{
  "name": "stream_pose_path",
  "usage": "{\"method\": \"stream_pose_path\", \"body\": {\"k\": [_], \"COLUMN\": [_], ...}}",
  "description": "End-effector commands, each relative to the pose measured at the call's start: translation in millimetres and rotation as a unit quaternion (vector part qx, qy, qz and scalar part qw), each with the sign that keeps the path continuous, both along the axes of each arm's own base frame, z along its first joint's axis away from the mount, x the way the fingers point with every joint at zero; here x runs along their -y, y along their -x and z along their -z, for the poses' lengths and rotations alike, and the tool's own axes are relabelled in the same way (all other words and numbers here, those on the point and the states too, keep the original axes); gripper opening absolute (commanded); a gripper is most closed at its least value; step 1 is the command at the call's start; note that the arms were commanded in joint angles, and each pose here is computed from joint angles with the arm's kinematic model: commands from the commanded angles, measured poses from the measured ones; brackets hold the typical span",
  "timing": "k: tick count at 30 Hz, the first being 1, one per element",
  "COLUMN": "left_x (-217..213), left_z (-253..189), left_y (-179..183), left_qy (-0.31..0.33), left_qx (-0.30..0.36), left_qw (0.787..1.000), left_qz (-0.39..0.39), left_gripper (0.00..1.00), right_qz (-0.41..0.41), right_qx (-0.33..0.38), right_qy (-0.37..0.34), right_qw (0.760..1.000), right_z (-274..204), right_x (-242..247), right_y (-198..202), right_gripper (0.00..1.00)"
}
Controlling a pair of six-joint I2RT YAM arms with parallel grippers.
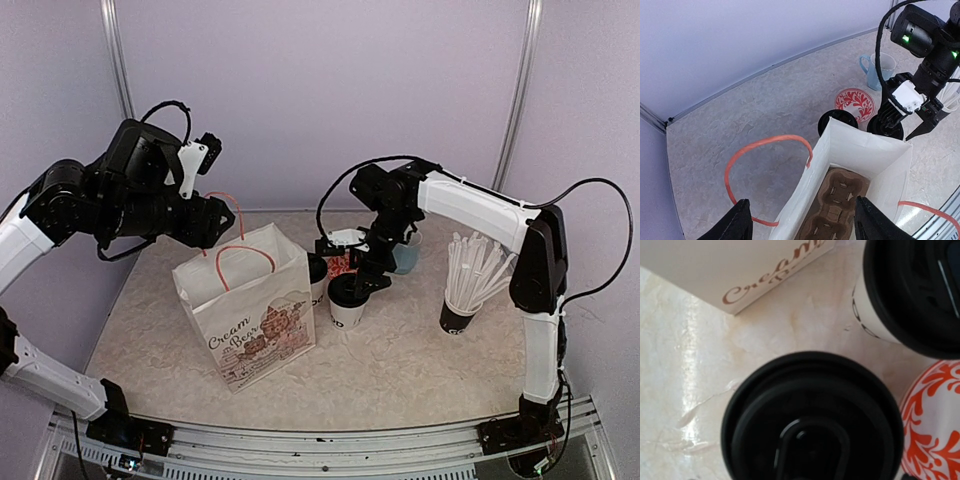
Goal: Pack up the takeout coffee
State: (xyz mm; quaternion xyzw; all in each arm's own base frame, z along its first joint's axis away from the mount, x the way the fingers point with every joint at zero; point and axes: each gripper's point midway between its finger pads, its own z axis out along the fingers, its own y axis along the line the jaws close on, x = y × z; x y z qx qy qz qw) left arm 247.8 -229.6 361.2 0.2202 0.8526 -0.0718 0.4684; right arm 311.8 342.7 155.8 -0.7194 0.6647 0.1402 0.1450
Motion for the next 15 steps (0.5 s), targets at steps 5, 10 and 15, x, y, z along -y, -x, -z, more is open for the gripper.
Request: {"method": "stream_pose_path", "body": {"k": [5, 10, 15], "left_x": [0, -1, -2], "left_z": [-2, -5, -6], "left_y": [0, 2, 2], "left_qy": [0.022, 0.029, 0.032], "left_qx": [0.002, 0.005, 0.005], "left_qw": [1.0, 1.0, 0.999], "left_qz": [-0.003, -0.003, -0.004], "left_gripper": [0.68, 0.68, 0.68], "right_qz": [-0.002, -0.002, -0.004], "right_qx": [-0.007, -0.005, -0.004], "right_qy": [0.011, 0.016, 0.02], "right_qw": [1.0, 1.0, 1.0], "right_z": [15, 19, 22], "right_x": [-10, -13, -15], "right_y": [2, 1, 2], "right_gripper": [0.84, 0.83, 0.76]}}
